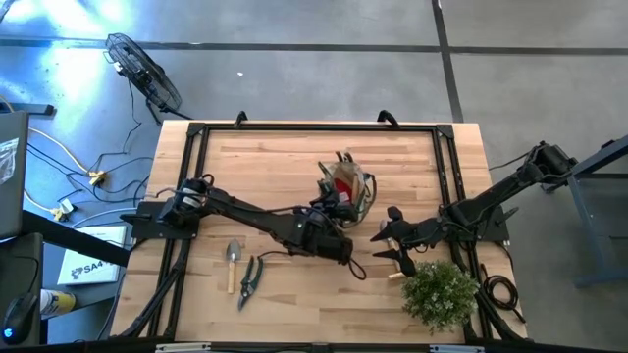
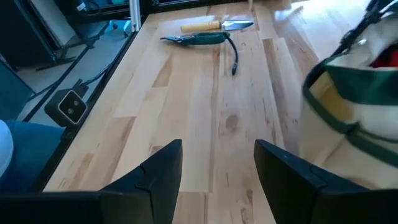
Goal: Pick & Place Garden tools in Gardening bag
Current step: Put the top green shear scissors into the light brown gardening bag
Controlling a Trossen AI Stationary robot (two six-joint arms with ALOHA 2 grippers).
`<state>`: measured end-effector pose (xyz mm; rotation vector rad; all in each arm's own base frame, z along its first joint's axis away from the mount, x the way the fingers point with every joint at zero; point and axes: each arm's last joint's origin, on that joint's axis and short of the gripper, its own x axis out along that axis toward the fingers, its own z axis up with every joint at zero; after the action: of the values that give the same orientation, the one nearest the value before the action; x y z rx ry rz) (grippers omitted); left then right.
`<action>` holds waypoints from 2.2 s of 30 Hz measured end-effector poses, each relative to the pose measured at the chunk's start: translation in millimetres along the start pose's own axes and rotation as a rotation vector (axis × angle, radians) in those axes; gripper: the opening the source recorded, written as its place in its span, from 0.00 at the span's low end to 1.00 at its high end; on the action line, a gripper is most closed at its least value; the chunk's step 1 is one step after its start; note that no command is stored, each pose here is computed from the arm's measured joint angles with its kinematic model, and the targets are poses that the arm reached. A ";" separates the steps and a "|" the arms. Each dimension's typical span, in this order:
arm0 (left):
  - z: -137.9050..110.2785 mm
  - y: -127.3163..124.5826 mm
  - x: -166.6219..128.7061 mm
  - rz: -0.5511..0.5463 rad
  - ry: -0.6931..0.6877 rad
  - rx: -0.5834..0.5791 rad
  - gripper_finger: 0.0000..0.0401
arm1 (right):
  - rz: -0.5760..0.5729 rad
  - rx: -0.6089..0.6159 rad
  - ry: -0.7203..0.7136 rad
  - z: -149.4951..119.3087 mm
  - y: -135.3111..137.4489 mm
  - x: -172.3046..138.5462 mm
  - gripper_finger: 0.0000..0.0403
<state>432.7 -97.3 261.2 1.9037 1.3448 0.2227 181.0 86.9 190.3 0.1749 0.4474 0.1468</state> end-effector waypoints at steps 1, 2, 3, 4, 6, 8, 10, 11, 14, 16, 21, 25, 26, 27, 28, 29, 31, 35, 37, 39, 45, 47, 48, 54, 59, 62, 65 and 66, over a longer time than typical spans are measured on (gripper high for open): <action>0.2 0.0 0.2 -0.002 -0.009 0.017 0.14 | 0.000 0.000 0.000 0.0 0.0 0.0 0.47; 1.2 -0.4 0.6 -0.005 -0.018 0.040 0.14 | -0.001 0.000 0.000 0.0 -0.1 0.0 0.47; 3.5 -1.1 1.3 -0.006 -0.024 0.060 0.14 | -0.001 0.000 0.000 0.0 -0.1 0.0 0.47; 5.4 -1.7 2.0 -0.007 -0.025 0.078 0.14 | -0.001 0.000 0.001 -0.1 -0.1 0.0 0.47; 10.2 -3.8 3.6 -0.011 -0.026 0.101 0.14 | -0.002 0.000 0.006 -0.6 -0.2 0.0 0.47; 14.5 -5.7 5.2 -0.014 -0.026 0.110 0.14 | -0.003 0.000 0.009 -0.9 -0.3 0.0 0.47; 16.3 -6.6 5.9 -0.016 -0.026 0.115 0.14 | -0.004 0.000 0.011 -1.1 -0.4 0.0 0.47; 16.4 -6.7 5.9 -0.016 -0.027 0.117 0.14 | -0.004 0.000 0.012 -1.1 -0.4 0.0 0.47; 16.8 -6.6 5.9 -0.017 -0.039 0.136 0.14 | -0.006 -0.002 0.016 -1.6 -0.6 0.0 0.47; 16.9 -6.4 5.9 -0.016 -0.041 0.138 0.14 | -0.008 -0.002 0.018 -1.8 -0.7 0.0 0.47; 16.9 -6.4 5.9 -0.017 -0.043 0.141 0.14 | -0.071 -0.003 -0.005 -1.1 -2.5 -0.1 0.47; 17.3 -6.0 6.1 -0.017 -0.053 0.127 0.15 | -0.111 -0.003 -0.020 -0.6 -3.7 -0.2 0.47; 17.4 -5.8 6.1 -0.016 -0.054 0.118 0.15 | -0.108 -0.003 -0.019 -0.7 -3.6 -0.2 0.47; 17.4 -5.8 6.0 -0.017 -0.055 0.108 0.16 | -0.108 -0.003 -0.019 -0.7 -3.6 -0.2 0.47; 17.5 -5.8 5.9 -0.017 -0.055 0.098 0.16 | -0.107 -0.003 -0.019 -0.8 -3.6 -0.2 0.47; 17.4 -5.8 6.1 -0.017 -0.056 0.091 0.17 | -0.107 -0.003 -0.019 -0.7 -3.6 -0.2 0.47; 17.5 -5.7 6.0 -0.017 -0.058 0.077 0.18 | -0.106 -0.003 -0.018 -0.8 -3.6 -0.2 0.47; 18.2 -4.9 6.0 -0.018 -0.077 0.051 0.18 | -0.106 -0.003 -0.018 -0.8 -3.6 -0.2 0.47; 18.5 -4.1 6.0 -0.015 -0.081 0.020 0.19 | -0.105 -0.002 -0.018 -0.7 -3.5 -0.2 0.47; 18.6 -3.9 6.0 -0.015 -0.083 0.001 0.19 | -0.105 -0.002 -0.018 -0.7 -3.5 -0.2 0.47; 19.5 -2.1 6.0 -0.009 -0.094 -0.032 0.19 | -0.105 -0.002 -0.018 -0.7 -3.5 -0.2 0.47; 19.7 -2.1 5.9 -0.009 -0.099 -0.037 0.19 | -0.105 -0.003 -0.018 -0.8 -3.6 -0.2 0.47; 19.7 -1.8 6.0 -0.009 -0.099 -0.050 0.19 | -0.105 -0.003 -0.017 -0.8 -3.6 -0.2 0.47; 17.5 5.9 3.7 0.004 -0.111 -0.113 0.19 | -0.106 -0.003 -0.017 -0.9 -3.6 -0.2 0.47; 12.7 14.8 1.0 0.011 -0.144 -0.146 0.19 | -0.108 -0.005 -0.008 -1.8 -3.9 -0.1 0.47; 8.6 21.2 -1.0 0.020 -0.154 -0.174 0.19 | -0.112 0.008 0.002 -2.9 -4.3 -0.2 0.47; 8.0 23.0 -1.7 0.016 -0.190 -0.186 0.19 | -0.117 0.010 0.014 -4.3 -4.8 -0.2 0.47; 8.1 22.9 -1.7 0.015 -0.197 -0.182 0.19 | -0.117 0.010 0.015 -4.4 -4.8 -0.2 0.47</action>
<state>452.9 -105.9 271.7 1.7362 1.1403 0.1551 179.4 82.7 185.5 0.1567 0.4718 0.0311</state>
